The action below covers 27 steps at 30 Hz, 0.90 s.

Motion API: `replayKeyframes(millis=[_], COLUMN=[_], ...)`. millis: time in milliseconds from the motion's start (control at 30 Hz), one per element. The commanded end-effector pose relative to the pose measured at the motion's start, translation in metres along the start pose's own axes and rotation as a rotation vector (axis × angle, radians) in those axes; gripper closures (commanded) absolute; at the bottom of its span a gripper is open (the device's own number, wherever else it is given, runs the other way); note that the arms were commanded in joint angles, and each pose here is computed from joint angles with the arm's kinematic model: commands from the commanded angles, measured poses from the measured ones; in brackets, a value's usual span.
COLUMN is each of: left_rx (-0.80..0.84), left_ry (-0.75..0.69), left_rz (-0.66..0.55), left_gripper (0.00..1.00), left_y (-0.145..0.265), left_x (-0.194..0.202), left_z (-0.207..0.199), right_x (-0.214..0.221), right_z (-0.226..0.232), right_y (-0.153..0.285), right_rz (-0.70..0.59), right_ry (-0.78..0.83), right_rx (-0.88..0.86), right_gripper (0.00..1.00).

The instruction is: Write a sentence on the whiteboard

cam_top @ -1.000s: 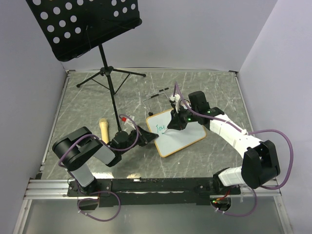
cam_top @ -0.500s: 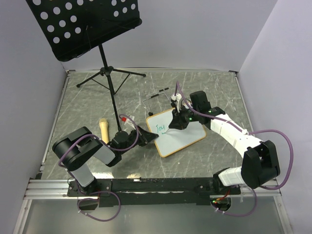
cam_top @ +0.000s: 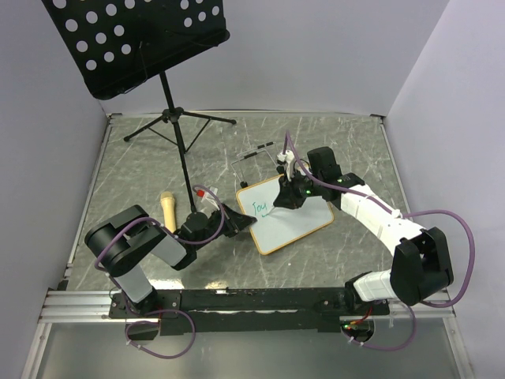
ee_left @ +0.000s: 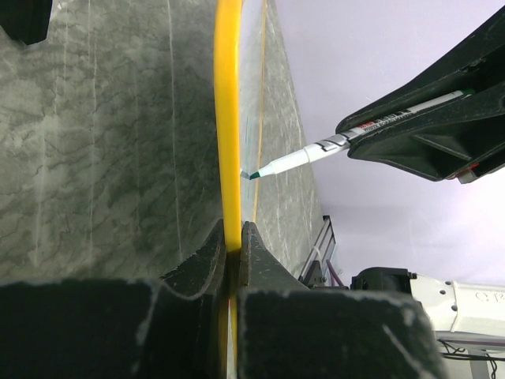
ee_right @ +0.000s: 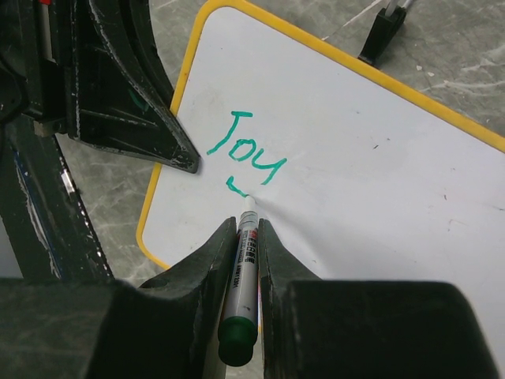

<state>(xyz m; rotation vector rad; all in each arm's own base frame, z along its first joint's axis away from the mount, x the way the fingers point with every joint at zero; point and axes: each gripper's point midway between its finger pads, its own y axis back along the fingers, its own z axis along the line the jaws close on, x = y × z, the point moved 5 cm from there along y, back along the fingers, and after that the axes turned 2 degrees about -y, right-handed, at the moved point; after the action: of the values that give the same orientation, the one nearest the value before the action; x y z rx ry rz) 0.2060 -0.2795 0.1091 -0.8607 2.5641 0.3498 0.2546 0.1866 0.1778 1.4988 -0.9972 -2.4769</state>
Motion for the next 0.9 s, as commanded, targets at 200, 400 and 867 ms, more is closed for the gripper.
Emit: replayKeyframes(millis=[200, 400, 867], left_rx=[0.395, 0.393, 0.394], left_ry=[-0.074, -0.069, -0.069], left_rz=[-0.187, -0.187, -0.179], left_gripper=[0.99, 0.99, 0.99], left_y=[0.0059, 0.0068, 0.0054], left_x=[-0.0365, -0.0354, -0.0327], left_z=[-0.0764, -0.075, -0.0753], right_x=[-0.0259, -0.0277, -0.0333], right_z=[-0.0141, -0.0143, -0.0068], right_y=[0.005, 0.0052, 0.0084], right_rz=[-0.077, -0.086, -0.116], right_ry=[0.058, 0.06, 0.078], right_rx=[0.091, 0.097, 0.061], right_gripper=[1.0, 1.0, 1.0])
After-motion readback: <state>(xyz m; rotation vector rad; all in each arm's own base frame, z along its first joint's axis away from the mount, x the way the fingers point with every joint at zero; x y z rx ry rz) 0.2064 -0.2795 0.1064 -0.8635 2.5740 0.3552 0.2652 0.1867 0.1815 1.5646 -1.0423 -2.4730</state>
